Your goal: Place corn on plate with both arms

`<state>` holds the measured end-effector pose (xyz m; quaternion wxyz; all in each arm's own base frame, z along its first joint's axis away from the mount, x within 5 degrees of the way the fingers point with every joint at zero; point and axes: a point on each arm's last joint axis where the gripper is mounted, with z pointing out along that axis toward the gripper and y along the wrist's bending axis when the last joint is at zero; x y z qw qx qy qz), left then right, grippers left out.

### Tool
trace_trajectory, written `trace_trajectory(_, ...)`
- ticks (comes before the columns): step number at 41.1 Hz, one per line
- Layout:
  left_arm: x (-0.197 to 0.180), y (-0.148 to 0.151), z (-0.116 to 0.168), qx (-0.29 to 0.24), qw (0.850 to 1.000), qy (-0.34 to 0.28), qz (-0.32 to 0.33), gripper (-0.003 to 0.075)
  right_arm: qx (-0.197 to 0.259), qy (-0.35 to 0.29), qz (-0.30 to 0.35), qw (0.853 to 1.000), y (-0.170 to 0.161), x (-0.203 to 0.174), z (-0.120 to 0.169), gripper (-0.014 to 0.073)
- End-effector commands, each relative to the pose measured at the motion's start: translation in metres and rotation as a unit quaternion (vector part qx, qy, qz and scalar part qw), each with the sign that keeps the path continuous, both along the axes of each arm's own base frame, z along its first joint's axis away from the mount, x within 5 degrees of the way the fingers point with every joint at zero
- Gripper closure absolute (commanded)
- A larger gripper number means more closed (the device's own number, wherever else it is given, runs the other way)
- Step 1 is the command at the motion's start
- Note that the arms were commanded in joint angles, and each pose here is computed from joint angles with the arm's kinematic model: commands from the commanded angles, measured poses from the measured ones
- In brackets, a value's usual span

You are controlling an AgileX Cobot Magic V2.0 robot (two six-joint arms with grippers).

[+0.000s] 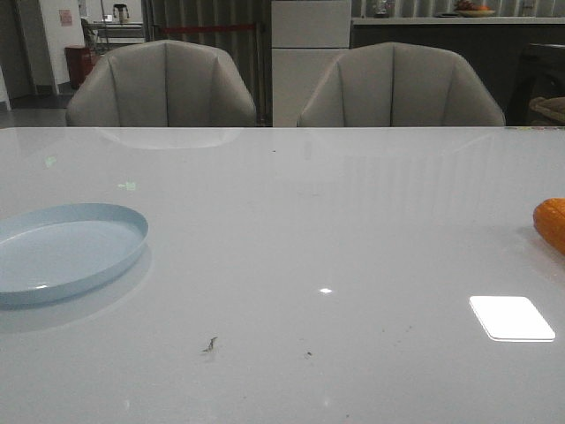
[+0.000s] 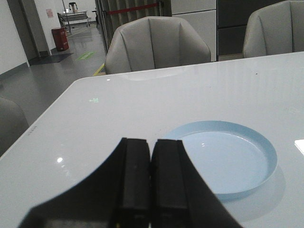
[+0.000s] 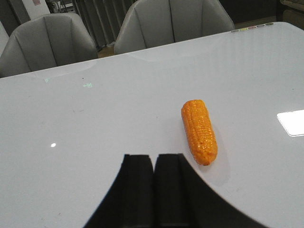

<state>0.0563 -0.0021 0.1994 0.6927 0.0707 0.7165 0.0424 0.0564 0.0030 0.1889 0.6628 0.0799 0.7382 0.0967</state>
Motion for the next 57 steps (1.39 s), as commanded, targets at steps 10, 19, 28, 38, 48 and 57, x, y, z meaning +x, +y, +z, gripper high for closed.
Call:
trace_trajectory(10,-0.003,0.001,0.018,-0.022,0.988,-0.151,0.001,0.0627,-0.006,-0.084,-0.013,0.996,-0.002,-0.002,0.020,0.0529)
trace_trajectory(19,-0.012,0.001,0.053,-0.019,0.976,-0.217,0.001,0.0627,-0.004,-0.176,-0.025,0.984,-0.004,-0.007,0.044,0.0530)
trace_trajectory(28,-0.016,0.000,0.098,0.022,0.983,-0.183,0.004,0.0627,-0.047,-0.186,-0.016,0.981,-0.002,-0.026,0.109,0.0537)
trace_trajectory(38,0.013,0.000,0.157,0.029,0.990,-0.138,0.005,0.0627,-0.088,-0.157,-0.022,0.983,-0.003,-0.013,0.179,0.0537)
trace_trajectory(48,0.078,-0.002,0.159,0.032,0.999,-0.031,0.002,0.0627,-0.096,-0.055,-0.014,0.994,-0.003,0.059,0.190,0.0537)
trace_trajectory(57,0.124,-0.004,0.125,0.029,0.996,0.079,-0.001,0.0627,-0.098,0.064,-0.003,0.993,-0.003,0.110,0.157,0.0537)
